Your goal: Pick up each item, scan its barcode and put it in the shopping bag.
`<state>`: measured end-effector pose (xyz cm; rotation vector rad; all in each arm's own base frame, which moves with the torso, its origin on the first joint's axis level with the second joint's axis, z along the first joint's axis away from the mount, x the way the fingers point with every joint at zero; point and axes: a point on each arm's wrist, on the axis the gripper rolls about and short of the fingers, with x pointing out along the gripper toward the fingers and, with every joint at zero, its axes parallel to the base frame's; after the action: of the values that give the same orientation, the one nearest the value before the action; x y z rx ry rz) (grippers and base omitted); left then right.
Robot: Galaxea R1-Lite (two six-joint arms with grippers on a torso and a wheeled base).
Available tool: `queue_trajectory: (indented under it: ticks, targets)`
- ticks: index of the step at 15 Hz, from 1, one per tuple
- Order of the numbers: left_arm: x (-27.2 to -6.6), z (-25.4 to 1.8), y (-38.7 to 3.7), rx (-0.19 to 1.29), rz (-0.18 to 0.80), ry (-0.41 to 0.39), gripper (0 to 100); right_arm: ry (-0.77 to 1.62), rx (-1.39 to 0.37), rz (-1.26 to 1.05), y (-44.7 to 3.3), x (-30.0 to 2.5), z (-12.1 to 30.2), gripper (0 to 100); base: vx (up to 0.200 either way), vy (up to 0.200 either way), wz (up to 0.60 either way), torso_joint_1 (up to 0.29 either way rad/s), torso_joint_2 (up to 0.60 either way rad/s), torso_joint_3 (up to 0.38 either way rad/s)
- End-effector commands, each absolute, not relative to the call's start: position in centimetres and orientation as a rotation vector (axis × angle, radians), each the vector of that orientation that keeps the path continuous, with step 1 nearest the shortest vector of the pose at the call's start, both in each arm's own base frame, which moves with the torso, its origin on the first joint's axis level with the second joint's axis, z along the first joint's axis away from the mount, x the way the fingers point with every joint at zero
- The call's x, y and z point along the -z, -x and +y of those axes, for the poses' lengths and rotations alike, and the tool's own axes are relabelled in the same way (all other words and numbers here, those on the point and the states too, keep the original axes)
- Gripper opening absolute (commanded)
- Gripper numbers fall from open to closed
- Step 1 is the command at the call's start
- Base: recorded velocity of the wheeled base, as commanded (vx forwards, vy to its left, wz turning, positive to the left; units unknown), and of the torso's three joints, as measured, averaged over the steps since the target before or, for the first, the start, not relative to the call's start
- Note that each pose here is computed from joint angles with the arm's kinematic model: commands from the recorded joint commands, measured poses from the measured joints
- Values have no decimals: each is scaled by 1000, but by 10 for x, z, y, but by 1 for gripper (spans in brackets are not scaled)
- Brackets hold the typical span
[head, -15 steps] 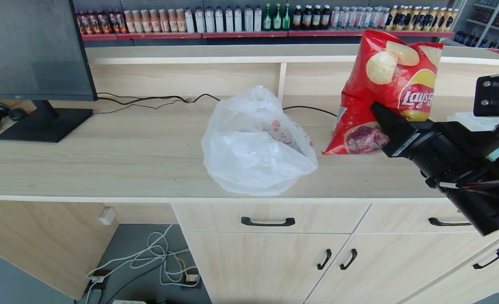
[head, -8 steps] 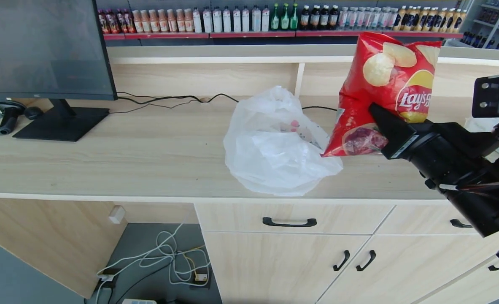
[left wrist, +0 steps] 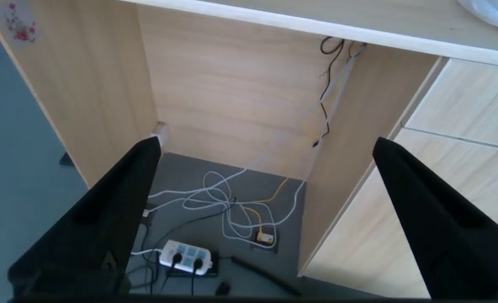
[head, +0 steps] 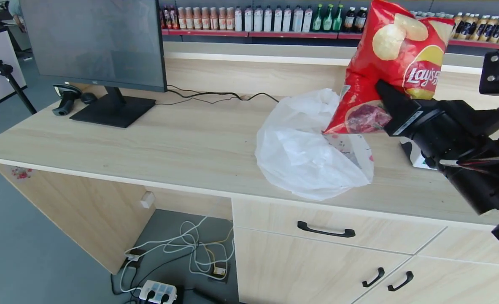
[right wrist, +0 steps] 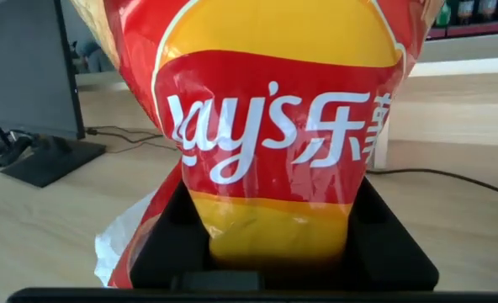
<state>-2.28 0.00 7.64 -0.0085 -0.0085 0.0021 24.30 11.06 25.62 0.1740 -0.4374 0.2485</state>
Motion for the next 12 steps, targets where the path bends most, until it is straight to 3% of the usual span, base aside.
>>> queue_trajectory:
  ticks: [1, 4, 12]
  targets:
    - [-76, 0, 23, -3, -9, 9, 100, -227, -157, -487, -263, -279, 116, 0, 0, 0, 0, 0, 0, 0]
    - [-76, 0, 23, -3, -9, 9, 100, -353, -68, -440, -291, -282, 136, 0, 0, 0, 0, 0, 0, 0]
    - [-76, 0, 23, -3, -9, 9, 100, -511, 22, -269, -311, -243, 185, 0, 0, 0, 0, 0, 0, 0]
